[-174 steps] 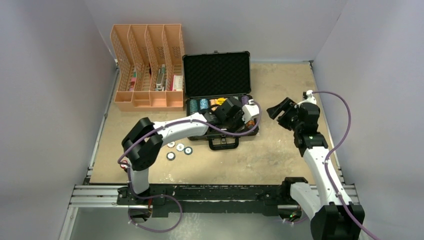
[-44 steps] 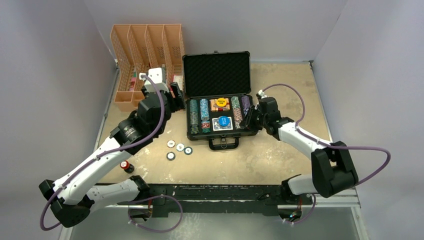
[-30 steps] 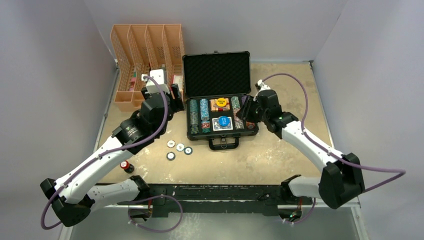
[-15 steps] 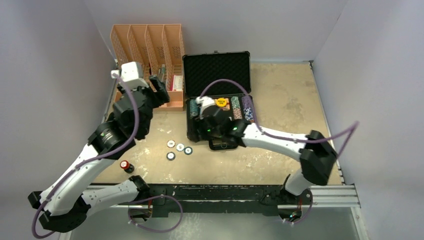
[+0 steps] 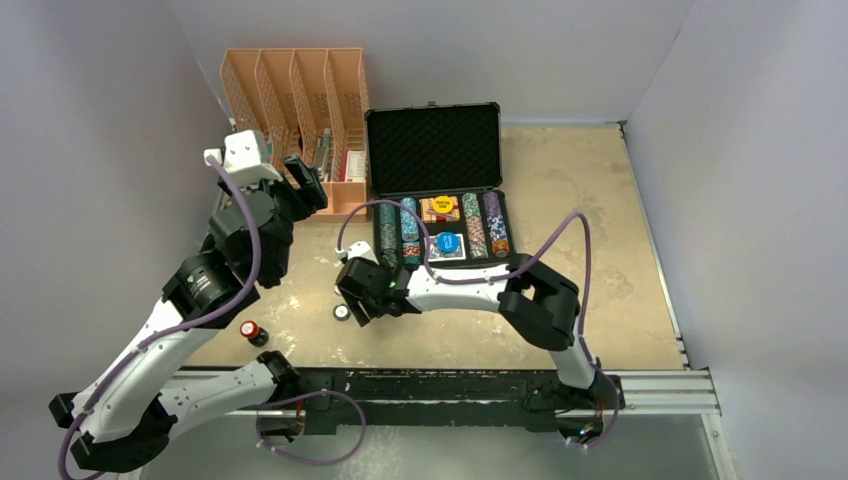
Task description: Pack up texas hold em set
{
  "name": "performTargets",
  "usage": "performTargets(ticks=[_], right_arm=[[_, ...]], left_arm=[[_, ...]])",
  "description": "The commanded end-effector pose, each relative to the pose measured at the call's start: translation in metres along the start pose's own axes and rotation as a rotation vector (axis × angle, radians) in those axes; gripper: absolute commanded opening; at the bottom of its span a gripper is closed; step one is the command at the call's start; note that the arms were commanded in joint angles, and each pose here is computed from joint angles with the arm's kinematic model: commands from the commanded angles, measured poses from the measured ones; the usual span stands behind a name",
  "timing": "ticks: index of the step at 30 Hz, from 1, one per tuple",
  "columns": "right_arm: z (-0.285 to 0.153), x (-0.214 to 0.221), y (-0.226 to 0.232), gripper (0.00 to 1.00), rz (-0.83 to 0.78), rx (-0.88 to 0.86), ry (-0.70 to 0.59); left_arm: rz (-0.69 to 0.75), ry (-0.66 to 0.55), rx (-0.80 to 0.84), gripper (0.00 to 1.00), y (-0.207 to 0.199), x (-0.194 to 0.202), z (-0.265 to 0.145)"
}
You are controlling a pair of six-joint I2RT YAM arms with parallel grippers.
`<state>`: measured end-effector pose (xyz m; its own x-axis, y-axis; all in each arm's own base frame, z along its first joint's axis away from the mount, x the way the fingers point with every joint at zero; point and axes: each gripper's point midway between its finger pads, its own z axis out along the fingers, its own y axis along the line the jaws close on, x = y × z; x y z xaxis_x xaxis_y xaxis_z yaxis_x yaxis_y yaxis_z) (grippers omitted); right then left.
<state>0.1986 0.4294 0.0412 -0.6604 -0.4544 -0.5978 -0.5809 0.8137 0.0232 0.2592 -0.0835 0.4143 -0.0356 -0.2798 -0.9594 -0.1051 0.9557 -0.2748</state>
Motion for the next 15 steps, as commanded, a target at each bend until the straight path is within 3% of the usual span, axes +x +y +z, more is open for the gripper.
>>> performTargets(ticks=[1,15], right_arm=[[-0.003,-0.014,-0.007,0.7,0.052,0.058,-0.011],[0.024,-0.01,-0.007,0.6,0.032,0.005,0.025]], left_arm=[[0.023,0.008,-0.013,0.67,0.001,0.008,0.003],[0.002,-0.012,0.017,0.67,0.0,0.004,0.0]])
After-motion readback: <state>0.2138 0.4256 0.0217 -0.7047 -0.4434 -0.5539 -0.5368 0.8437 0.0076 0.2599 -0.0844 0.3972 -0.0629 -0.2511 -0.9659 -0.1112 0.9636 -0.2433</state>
